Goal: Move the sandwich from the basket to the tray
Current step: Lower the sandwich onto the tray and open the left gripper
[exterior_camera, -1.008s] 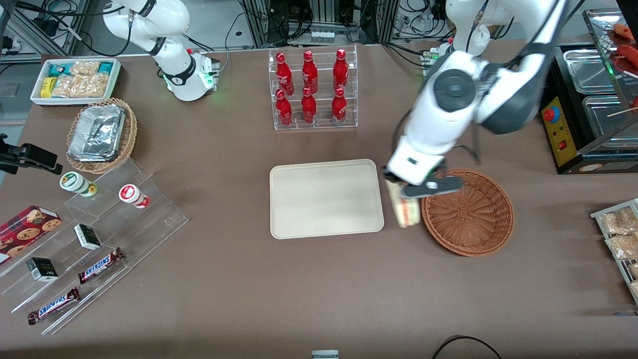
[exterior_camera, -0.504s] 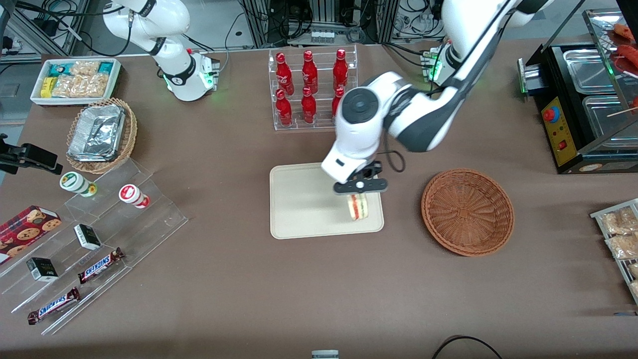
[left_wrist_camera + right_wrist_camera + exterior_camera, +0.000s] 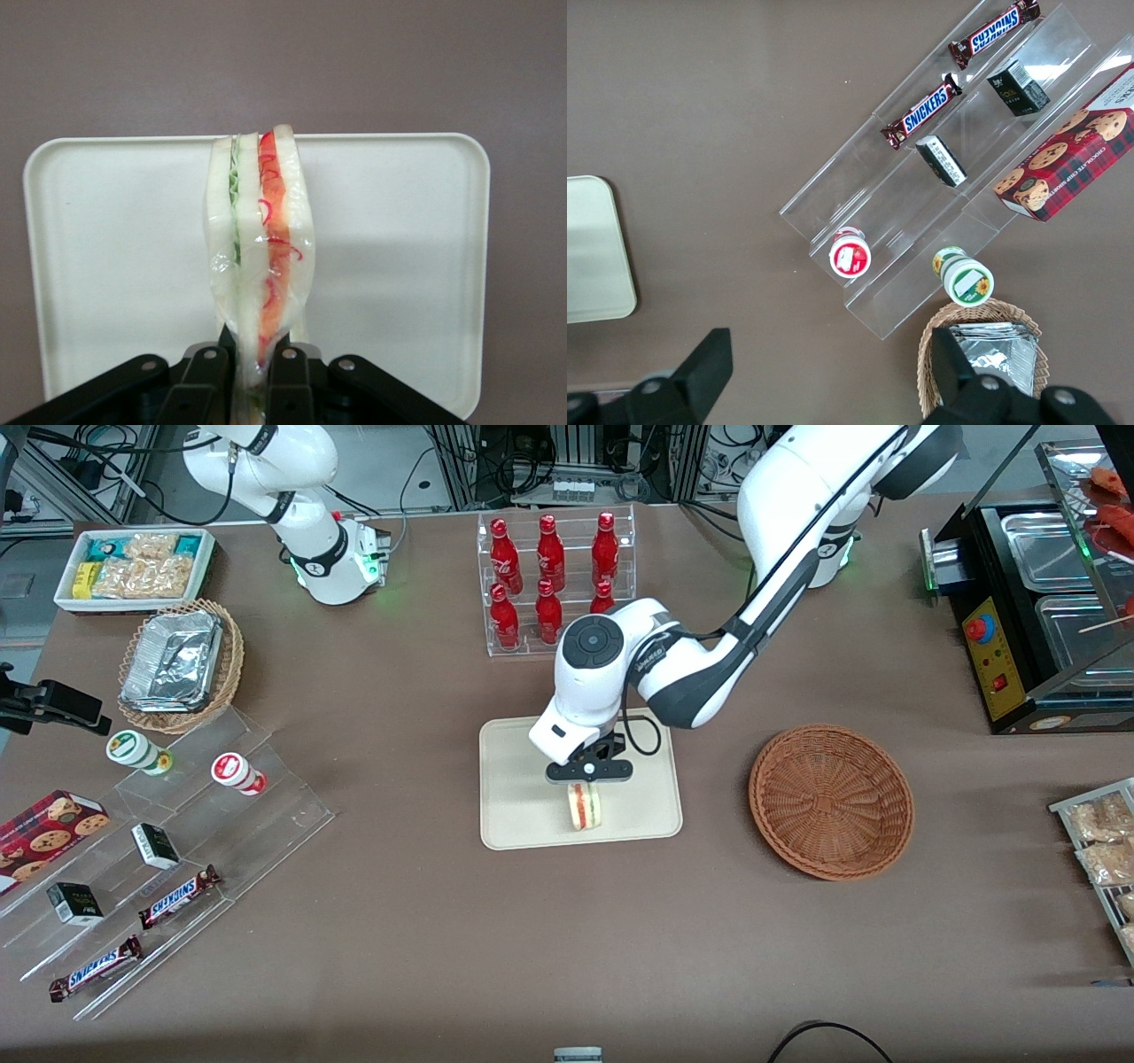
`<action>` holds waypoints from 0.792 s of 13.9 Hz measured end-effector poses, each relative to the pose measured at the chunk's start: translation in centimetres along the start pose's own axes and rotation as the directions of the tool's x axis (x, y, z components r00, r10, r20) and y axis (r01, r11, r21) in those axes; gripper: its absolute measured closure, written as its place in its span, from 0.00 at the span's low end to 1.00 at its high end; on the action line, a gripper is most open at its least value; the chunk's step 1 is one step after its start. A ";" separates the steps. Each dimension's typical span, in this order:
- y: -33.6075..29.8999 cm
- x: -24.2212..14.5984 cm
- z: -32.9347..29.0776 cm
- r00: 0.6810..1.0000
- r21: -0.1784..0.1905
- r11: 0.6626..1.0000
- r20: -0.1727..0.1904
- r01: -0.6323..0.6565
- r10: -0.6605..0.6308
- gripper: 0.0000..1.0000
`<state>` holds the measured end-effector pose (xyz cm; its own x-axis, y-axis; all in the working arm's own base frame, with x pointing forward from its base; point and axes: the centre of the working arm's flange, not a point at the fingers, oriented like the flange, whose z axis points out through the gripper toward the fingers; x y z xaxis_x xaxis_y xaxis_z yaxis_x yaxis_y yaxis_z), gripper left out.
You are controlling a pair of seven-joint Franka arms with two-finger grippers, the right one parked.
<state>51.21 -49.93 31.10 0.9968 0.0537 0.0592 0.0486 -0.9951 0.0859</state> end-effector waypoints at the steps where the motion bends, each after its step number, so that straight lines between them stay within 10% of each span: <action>1: 0.1 0.0 0.6 1.000 -0.006 1.000 0.001 0.000 0.000 0.85; 11: 0.9 -2.5 6.7 0.998 0.048 0.998 0.050 -0.043 0.040 0.85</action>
<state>49.22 -51.53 24.37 0.9999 0.0094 0.0129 0.0089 -0.9993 0.0357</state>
